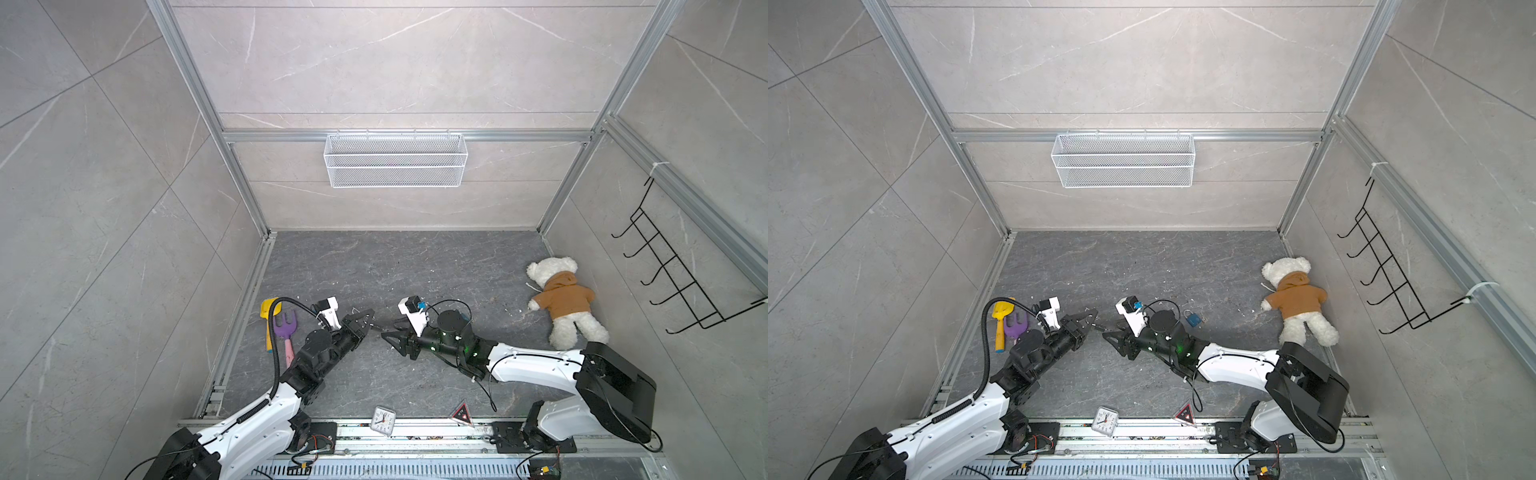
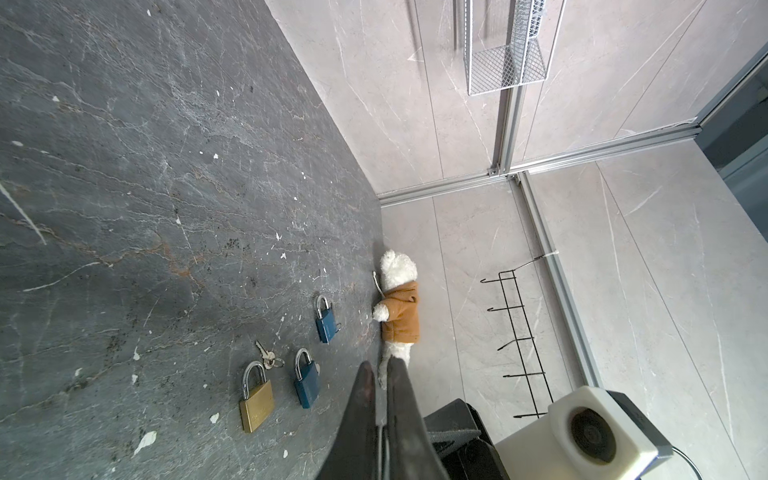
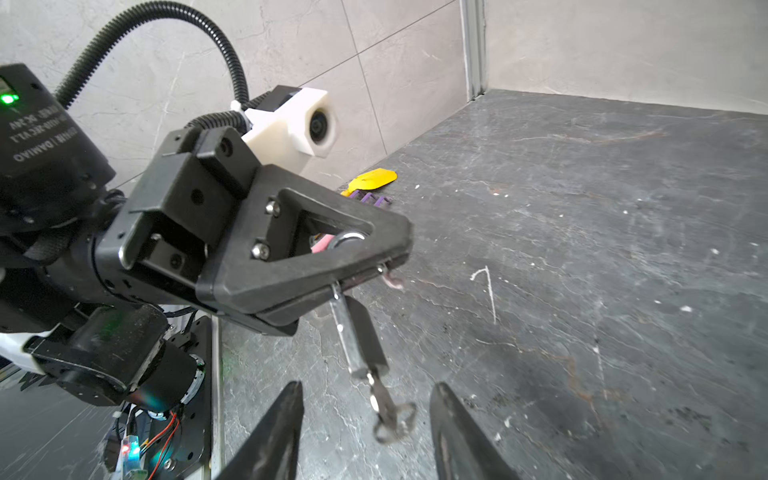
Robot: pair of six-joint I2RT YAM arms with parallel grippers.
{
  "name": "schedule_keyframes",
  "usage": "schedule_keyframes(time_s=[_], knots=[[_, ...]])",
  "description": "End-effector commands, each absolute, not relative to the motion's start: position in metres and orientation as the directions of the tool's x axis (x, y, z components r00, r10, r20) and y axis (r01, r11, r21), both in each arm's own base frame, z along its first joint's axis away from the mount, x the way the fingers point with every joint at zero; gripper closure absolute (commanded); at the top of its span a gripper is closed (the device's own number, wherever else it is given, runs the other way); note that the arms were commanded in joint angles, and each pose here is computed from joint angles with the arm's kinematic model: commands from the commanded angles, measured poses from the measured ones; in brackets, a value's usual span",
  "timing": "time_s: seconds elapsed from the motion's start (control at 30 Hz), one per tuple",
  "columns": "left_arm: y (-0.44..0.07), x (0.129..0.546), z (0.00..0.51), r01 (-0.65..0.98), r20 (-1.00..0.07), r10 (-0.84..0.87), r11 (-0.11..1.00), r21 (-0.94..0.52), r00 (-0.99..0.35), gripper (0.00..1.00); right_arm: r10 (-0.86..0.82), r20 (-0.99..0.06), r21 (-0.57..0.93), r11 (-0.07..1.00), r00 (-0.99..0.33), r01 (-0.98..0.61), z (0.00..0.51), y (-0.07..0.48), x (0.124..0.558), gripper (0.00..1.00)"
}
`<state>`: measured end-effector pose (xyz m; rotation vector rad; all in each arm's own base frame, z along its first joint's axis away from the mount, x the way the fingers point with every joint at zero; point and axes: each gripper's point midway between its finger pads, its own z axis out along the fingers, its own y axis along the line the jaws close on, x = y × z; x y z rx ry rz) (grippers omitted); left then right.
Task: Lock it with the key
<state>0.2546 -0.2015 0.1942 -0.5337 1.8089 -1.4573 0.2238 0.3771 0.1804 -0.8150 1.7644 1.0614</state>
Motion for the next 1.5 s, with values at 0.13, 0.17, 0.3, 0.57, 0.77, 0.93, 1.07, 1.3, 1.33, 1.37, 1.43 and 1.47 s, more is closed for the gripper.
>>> schedule_keyframes(time_s=[0.13, 0.17, 0.3, 0.57, 0.77, 0.93, 1.07, 1.3, 1.33, 1.37, 1.43, 1.47], knots=[[-0.208, 0.255, 0.241, 0.243, -0.293, -0.724, 0.177, -0.954, -0.625, 1.00, -0.075, -0.926, 0.320, 0.364, -0.370, -0.875, 0.188, 0.393, 0.225, 0.58], [-0.208, 0.255, 0.241, 0.243, -0.293, -0.724, 0.177, -0.954, -0.625, 1.00, -0.076, -0.926, 0.321, 0.362, -0.370, -0.875, 0.188, 0.394, 0.224, 0.60], [-0.208, 0.255, 0.241, 0.245, -0.294, -0.723, 0.175, -0.954, -0.626, 1.00, -0.082, -0.924, 0.325, 0.352, -0.374, -0.878, 0.187, 0.398, 0.225, 0.69], [-0.210, 0.254, 0.243, 0.252, -0.294, -0.717, 0.168, -0.953, -0.632, 1.00, -0.088, -0.918, 0.335, 0.357, -0.388, -0.872, 0.182, 0.398, 0.225, 0.83], [-0.211, 0.253, 0.243, 0.259, -0.299, -0.712, 0.168, -0.951, -0.635, 1.00, -0.079, -0.918, 0.337, 0.362, -0.389, -0.869, 0.184, 0.395, 0.224, 1.00], [-0.211, 0.253, 0.242, 0.264, -0.315, -0.705, 0.185, -0.947, -0.636, 1.00, -0.074, -0.918, 0.339, 0.362, -0.390, -0.868, 0.185, 0.395, 0.224, 1.00], [-0.212, 0.253, 0.240, 0.264, -0.328, -0.697, 0.202, -0.943, -0.637, 1.00, -0.073, -0.915, 0.344, 0.372, -0.397, -0.862, 0.185, 0.394, 0.225, 1.00], [-0.217, 0.252, 0.244, 0.284, -0.357, -0.673, 0.222, -0.933, -0.647, 1.00, -0.078, -0.907, 0.357, 0.383, -0.415, -0.852, 0.183, 0.393, 0.227, 1.00], [-0.218, 0.252, 0.244, 0.289, -0.362, -0.668, 0.223, -0.931, -0.650, 1.00, -0.078, -0.906, 0.358, 0.383, -0.416, -0.852, 0.184, 0.393, 0.227, 1.00], [-0.220, 0.252, 0.245, 0.293, -0.366, -0.663, 0.225, -0.929, -0.653, 1.00, -0.078, -0.905, 0.359, 0.385, -0.418, -0.850, 0.183, 0.392, 0.227, 1.00], [-0.222, 0.252, 0.246, 0.302, -0.376, -0.652, 0.229, -0.926, -0.658, 0.96, -0.076, -0.904, 0.361, 0.392, -0.421, -0.846, 0.183, 0.392, 0.229, 1.00], [-0.223, 0.252, 0.246, 0.306, -0.381, -0.649, 0.231, -0.923, -0.659, 0.91, -0.076, -0.903, 0.361, 0.396, -0.422, -0.844, 0.183, 0.391, 0.230, 1.00]])
